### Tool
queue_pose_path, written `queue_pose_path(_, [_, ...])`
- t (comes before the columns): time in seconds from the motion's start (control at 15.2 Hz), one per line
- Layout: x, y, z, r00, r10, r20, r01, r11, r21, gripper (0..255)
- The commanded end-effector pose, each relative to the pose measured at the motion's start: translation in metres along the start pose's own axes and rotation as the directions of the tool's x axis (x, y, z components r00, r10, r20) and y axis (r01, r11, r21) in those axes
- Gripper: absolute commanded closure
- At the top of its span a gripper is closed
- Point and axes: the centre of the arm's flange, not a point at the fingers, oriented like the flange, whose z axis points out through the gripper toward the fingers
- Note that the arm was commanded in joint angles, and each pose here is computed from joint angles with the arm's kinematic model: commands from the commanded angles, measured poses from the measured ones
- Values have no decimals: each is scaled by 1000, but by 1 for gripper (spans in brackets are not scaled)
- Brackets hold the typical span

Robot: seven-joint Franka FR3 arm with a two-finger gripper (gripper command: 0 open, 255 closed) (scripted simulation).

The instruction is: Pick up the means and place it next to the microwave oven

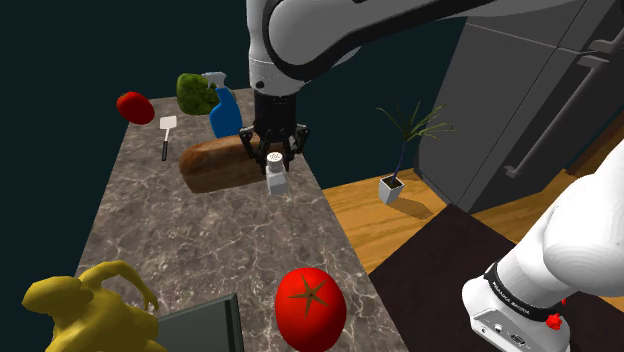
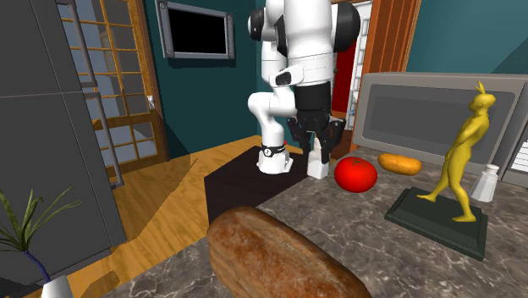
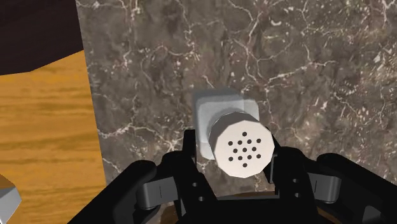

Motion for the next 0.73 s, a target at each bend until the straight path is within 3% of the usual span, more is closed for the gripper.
queue_pose_path(0.0, [-2,0,-10,1000,0,0,0,1000,0,255])
queue_pose_path(0.66, [-6,-6,-62,1000,0,0,0,1000,0,255])
